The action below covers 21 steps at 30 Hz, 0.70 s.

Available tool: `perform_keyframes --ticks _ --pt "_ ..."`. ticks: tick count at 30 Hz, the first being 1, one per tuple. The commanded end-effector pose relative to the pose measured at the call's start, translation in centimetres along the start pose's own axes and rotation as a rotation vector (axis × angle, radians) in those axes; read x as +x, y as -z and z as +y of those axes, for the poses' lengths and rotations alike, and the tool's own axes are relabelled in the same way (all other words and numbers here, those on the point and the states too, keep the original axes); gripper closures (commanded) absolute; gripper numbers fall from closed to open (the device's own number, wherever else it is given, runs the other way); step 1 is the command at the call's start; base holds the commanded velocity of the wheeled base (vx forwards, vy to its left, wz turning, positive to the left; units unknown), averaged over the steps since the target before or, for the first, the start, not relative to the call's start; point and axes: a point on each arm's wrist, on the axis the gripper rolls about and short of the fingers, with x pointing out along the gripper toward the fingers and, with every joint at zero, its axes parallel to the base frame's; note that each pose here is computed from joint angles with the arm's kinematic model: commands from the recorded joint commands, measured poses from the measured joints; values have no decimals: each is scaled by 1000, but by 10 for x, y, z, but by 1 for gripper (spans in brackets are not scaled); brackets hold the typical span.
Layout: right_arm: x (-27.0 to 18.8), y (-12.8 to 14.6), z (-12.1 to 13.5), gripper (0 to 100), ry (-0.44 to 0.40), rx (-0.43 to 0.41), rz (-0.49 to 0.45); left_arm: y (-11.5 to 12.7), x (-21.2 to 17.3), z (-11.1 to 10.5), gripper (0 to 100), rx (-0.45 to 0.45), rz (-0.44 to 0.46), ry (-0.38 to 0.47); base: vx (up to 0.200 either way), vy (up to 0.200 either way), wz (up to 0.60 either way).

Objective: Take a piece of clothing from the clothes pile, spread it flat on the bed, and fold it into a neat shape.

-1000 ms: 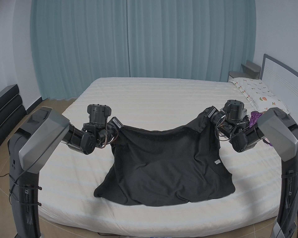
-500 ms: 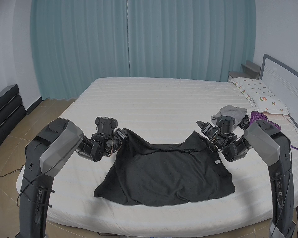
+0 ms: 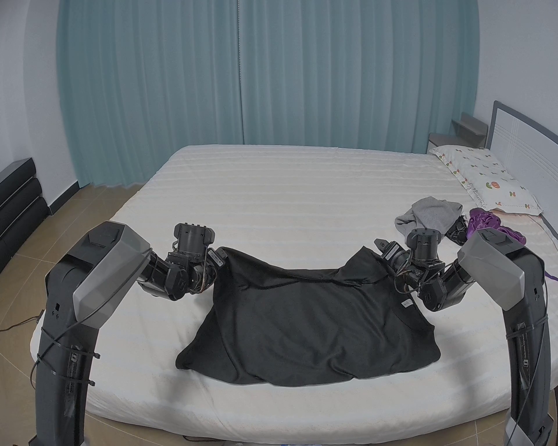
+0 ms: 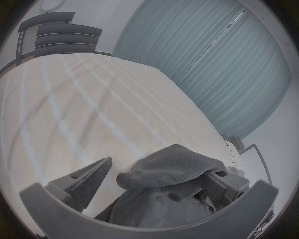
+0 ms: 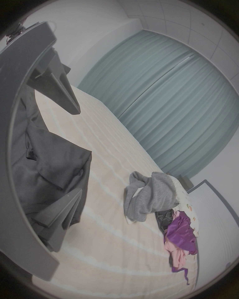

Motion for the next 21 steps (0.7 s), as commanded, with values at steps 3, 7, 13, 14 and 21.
perform_keyframes --ticks 3,7,13,14,21 --pt "-21 -7 7 0 -7 25 33 -26 -31 -15 0 -15 44 45 0 0 0" --pt "-36 -1 4 0 19 18 72 -33 -49 -10 0 -11 152 26 0 0 0" --pt "-49 9 1 0 41 5 108 -25 -57 9 0 -10 314 -23 0 0 0" --pt "-50 10 0 0 47 1 112 -21 -58 13 0 -6 339 -32 0 0 0" --pt "-58 14 1 0 45 0 133 -16 -67 20 0 -3 406 -20 0 0 0"
